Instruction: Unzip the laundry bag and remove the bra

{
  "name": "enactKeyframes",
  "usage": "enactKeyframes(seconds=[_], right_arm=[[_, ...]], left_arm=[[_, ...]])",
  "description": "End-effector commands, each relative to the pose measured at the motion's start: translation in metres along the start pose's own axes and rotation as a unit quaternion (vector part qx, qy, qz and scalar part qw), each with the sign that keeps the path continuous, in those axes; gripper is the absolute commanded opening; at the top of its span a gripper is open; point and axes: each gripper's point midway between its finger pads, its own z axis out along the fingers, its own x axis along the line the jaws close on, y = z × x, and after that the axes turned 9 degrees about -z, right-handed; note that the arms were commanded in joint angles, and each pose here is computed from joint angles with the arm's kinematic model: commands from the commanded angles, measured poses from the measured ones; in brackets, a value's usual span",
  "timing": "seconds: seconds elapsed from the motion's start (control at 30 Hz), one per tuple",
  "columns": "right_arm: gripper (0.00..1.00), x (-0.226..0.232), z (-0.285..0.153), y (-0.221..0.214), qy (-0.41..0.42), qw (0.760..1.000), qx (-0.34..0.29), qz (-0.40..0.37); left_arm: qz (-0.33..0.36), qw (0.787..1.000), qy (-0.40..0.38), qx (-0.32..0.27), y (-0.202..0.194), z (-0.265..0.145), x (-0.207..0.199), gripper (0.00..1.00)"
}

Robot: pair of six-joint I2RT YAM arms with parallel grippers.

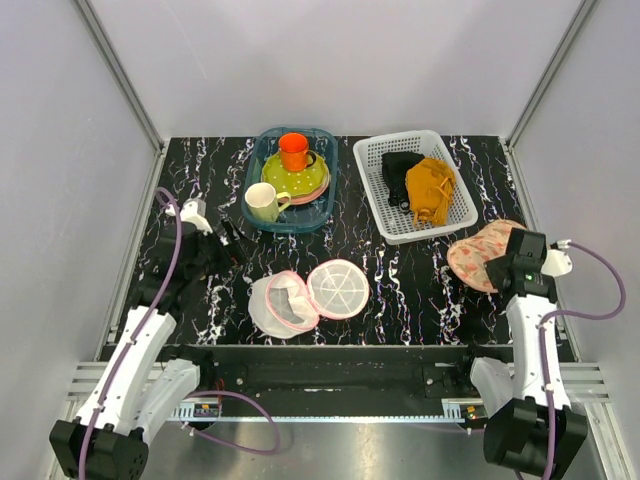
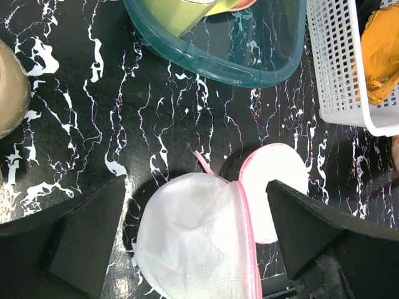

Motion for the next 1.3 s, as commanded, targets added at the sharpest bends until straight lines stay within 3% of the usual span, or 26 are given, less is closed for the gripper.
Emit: enactKeyframes(seconds=[0.0, 0.23, 0.5, 0.67, 0.7, 0.77, 0.8, 0.9, 0.93, 0.97, 1.0, 1.03, 1.13, 1.27], right_arm=[[0.0, 0.027, -0.04, 0.039, 0.041, 0.998, -0.042, -0.017], [0.0, 0.08, -0.108, 0.099, 0.132, 0.984, -0.111, -0.046], [0.0, 0.163, -0.175, 0.084, 0.32, 0.946, -0.044, -0.02], [0.0, 0.217, -0.195, 0.009, 0.381, 0.923, 0.031, -0.053], [0.0, 0.231, -0.203, -0.035, 0.395, 0.911, 0.074, -0.093], [0.0, 0.25, -0.213, -0.07, 0.407, 0.902, 0.08, -0.118], [0.0, 0.258, -0.215, -0.115, 0.405, 0.894, 0.106, -0.162], [0.02, 0.277, -0.218, -0.177, 0.417, 0.868, 0.15, -0.227], [0.52, 0.281, -0.22, -0.187, 0.426, 0.856, 0.16, -0.245], [0.78, 0.283, -0.223, -0.201, 0.437, 0.842, 0.183, -0.257], [0.92, 0.283, -0.219, -0.209, 0.438, 0.837, 0.19, -0.267], [0.99, 0.279, -0.216, -0.212, 0.441, 0.832, 0.19, -0.278], [1.0, 0.268, -0.209, -0.193, 0.441, 0.836, 0.139, -0.294], [1.0, 0.235, -0.194, -0.119, 0.392, 0.874, 0.008, -0.288]], left_arm=[[0.011, 0.999, -0.042, -0.024, 0.02, -0.004, -0.024, 0.99], [0.002, 0.997, -0.072, 0.012, 0.012, 0.002, -0.037, 0.99], [0.011, 0.998, -0.059, 0.001, 0.022, -0.005, -0.039, 0.99], [0.016, 0.997, -0.081, -0.01, 0.034, -0.015, -0.055, 0.99], [0.014, 0.996, -0.091, -0.013, 0.037, -0.017, -0.061, 0.99], [0.012, 0.994, -0.104, -0.01, 0.037, -0.018, -0.067, 0.99], [0.011, 0.994, -0.106, -0.013, 0.04, -0.019, -0.068, 0.99], [0.014, 0.995, -0.097, -0.014, 0.04, -0.019, -0.064, 0.99], [0.015, 0.996, -0.092, -0.014, 0.039, -0.019, -0.062, 0.99], [0.018, 0.996, -0.09, -0.017, 0.04, -0.02, -0.062, 0.99], [0.023, 0.996, -0.085, -0.015, 0.038, -0.021, -0.059, 0.99], [0.025, 0.996, -0.079, -0.018, 0.039, -0.021, -0.056, 0.99], [0.034, 0.996, -0.078, -0.018, 0.037, -0.023, -0.054, 0.99], [0.048, 0.991, -0.128, 0.014, 0.022, -0.018, -0.067, 0.99]])
